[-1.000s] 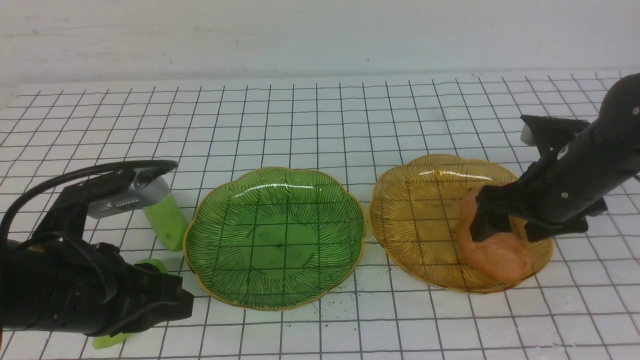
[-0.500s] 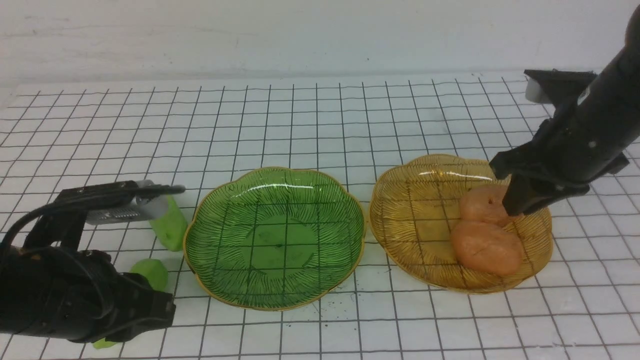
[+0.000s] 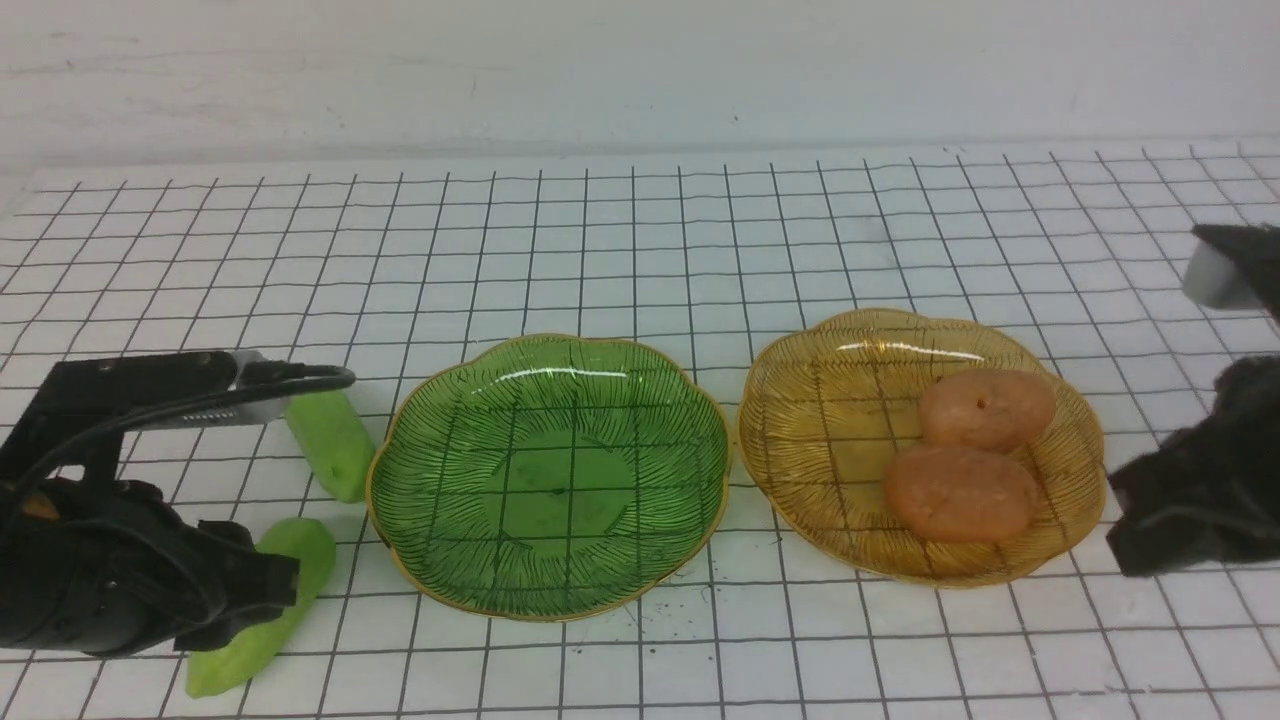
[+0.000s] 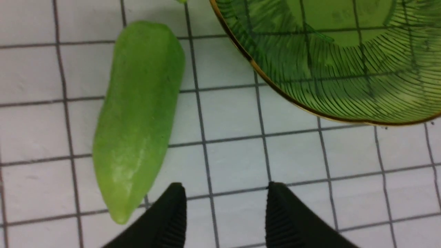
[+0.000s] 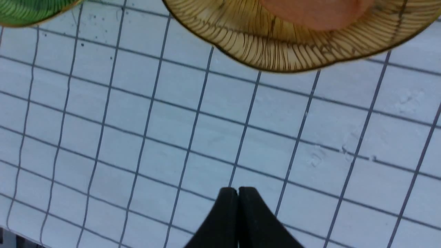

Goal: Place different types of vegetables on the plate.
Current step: 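Put the green cucumber next to the left plate into that plate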

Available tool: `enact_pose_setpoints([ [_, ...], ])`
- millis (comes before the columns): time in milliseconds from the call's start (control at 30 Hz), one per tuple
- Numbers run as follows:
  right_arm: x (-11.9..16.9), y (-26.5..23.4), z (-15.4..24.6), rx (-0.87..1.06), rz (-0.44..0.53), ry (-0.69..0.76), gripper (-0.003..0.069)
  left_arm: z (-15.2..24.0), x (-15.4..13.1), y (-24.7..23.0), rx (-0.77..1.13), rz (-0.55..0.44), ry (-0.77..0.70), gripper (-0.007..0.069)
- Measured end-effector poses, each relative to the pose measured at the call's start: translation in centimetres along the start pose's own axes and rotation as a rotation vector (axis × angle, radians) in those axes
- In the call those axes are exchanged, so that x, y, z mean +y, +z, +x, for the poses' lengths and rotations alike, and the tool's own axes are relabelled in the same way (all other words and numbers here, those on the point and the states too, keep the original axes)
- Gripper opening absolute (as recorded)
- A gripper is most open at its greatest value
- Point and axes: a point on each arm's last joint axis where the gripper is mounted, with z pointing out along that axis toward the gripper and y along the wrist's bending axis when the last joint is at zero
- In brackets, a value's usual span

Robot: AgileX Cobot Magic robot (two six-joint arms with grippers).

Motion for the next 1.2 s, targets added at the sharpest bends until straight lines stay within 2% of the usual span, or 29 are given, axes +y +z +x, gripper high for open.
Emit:
enact_pose_setpoints([
  [67,0.0,0.0,0.5,0.003,0.000,-0.002,-0.0013,-0.2,0.1,0.0,-0.016,-0.010,0.010,0.0340],
  [167,0.0,0.1,1.5,0.011,-0.001,-0.004,-0.0014,-0.6,0.4,0.5,-0.039,-0.039,0.035,0.0435],
  [300,0.1,0.1,1.5,0.011,-0.002,-0.004,-0.0014,-0.9,1.0,2.4,0.002,-0.080,0.073,0.0477],
  [733,0.0,0.1,1.5,0.011,-0.001,-0.010,-0.0014,-1.3,2.5,9.2,0.119,-0.123,0.107,0.0477],
  [833,0.0,0.1,1.5,0.011,-0.001,-0.011,-0.0014,-1.0,2.6,10.0,0.155,-0.121,0.098,0.0449],
  [867,0.0,0.1,1.5,0.011,-0.001,-0.011,-0.0014,-0.6,2.6,10.5,0.189,-0.119,0.093,0.0409],
  [933,0.0,0.1,1.5,0.011,-0.001,-0.011,-0.0014,-0.5,2.6,10.6,0.197,-0.119,0.080,0.0381],
  [1200,0.0,0.1,1.4,0.005,0.000,-0.027,-0.0014,-0.3,2.3,8.6,0.283,-0.120,0.018,0.0381],
])
